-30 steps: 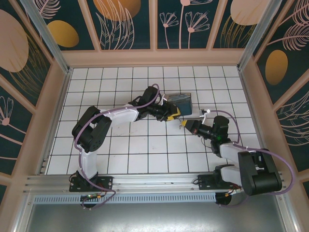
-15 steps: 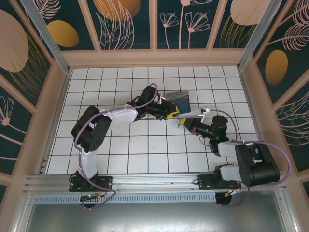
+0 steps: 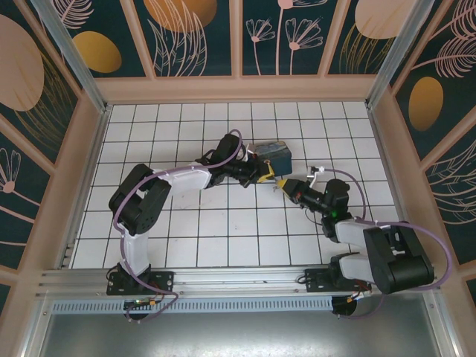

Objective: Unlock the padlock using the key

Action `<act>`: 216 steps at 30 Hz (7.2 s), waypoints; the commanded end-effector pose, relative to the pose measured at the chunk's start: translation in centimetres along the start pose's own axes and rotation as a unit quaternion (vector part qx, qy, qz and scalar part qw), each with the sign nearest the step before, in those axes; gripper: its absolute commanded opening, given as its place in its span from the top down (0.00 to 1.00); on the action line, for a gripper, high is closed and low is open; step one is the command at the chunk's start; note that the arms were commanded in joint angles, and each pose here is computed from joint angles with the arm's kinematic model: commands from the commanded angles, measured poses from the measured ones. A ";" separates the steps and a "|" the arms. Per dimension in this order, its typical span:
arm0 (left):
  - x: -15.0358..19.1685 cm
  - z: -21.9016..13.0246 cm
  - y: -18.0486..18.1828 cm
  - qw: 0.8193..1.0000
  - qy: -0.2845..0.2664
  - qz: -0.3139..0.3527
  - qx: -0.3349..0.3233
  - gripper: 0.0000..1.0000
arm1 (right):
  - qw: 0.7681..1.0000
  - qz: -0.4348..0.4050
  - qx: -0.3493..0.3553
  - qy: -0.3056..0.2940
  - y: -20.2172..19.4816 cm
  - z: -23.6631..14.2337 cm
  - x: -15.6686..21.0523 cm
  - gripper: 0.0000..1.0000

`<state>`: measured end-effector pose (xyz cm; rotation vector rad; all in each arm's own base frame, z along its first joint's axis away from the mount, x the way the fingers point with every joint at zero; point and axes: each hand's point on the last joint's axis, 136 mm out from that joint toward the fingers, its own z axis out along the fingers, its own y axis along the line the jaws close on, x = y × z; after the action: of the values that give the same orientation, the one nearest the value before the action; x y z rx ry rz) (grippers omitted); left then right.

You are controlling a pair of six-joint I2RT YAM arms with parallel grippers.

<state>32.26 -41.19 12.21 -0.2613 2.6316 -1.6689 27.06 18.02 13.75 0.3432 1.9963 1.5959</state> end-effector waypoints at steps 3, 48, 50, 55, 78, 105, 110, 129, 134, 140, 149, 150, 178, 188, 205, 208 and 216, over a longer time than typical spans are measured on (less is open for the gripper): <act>0.2 -0.4 -1.0 1.000 -0.007 -0.007 0.022 1.00 | 0.999 0.027 0.014 -0.020 -1.1 -0.9 0.6 1.00; 0.4 -0.8 -2.1 0.997 -0.012 -0.004 0.073 1.00 | 0.980 0.170 -0.079 -0.069 1.5 0.8 0.1 1.00; 0.4 -0.8 -2.3 0.997 -0.012 -0.002 0.075 1.00 | 0.979 0.173 -0.080 -0.067 1.4 0.9 0.2 1.00; 0.4 -1.0 -2.4 0.997 -0.013 0.000 0.076 1.00 | 0.978 0.180 -0.075 -0.074 0.9 0.7 0.3 1.00; 0.6 -1.4 -2.5 0.997 -0.027 0.021 0.063 1.00 | 0.973 0.194 -0.088 -0.088 2.3 1.9 -0.5 1.00; 2.3 -1.5 -3.9 0.989 0.012 0.109 0.103 1.00 | 0.955 0.240 -0.128 -0.119 3.5 1.5 -2.2 1.00; 2.7 -1.7 -3.4 0.989 0.013 0.106 0.099 1.00 | 0.958 0.224 -0.130 -0.121 4.2 2.1 -3.3 1.00; 4.0 -2.0 -4.2 0.987 0.050 0.102 0.114 1.00 | 0.981 0.094 -0.151 -0.083 8.7 5.3 -5.6 1.00; 4.7 -2.2 -5.0 0.983 0.064 0.103 0.138 1.00 | 0.989 0.075 -0.090 -0.092 6.4 5.8 -6.2 1.00; 4.5 -2.1 -5.2 0.983 0.067 0.086 0.147 1.00 | 0.990 0.041 -0.135 -0.030 9.3 7.4 -4.6 0.98; 4.9 -2.5 -5.6 0.983 0.071 0.103 0.131 1.00 | 0.987 0.086 -0.124 -0.056 6.4 5.9 -6.3 0.98; 4.7 -2.5 -5.1 0.985 0.067 0.113 0.109 1.00 | 0.991 0.074 -0.096 -0.057 5.7 6.1 -6.3 0.98; 2.4 -4.5 -5.4 0.985 0.020 0.052 0.162 1.00 | 0.999 -0.023 0.027 -0.039 4.4 2.7 -3.7 0.67; 1.5 -3.4 -4.4 0.992 0.019 0.047 0.119 1.00 | 0.939 -0.292 0.183 0.002 4.5 -1.1 -1.7 0.76; 0.9 -3.2 -4.5 0.994 0.012 0.043 0.098 1.00 | 0.844 -0.473 0.253 -0.016 5.2 1.3 0.2 0.56; 0.9 -3.1 -4.4 0.994 0.013 0.042 0.099 1.00 | 0.838 -0.487 0.245 -0.009 5.7 2.1 0.3 0.57; 0.8 -3.0 -4.5 0.994 0.015 0.041 0.099 1.00 | 0.818 -0.518 0.249 0.018 5.9 3.1 0.8 0.61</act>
<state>31.26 -39.86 15.47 -0.2131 2.5090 -1.8704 26.82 22.02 17.34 -0.5091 2.0554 0.4163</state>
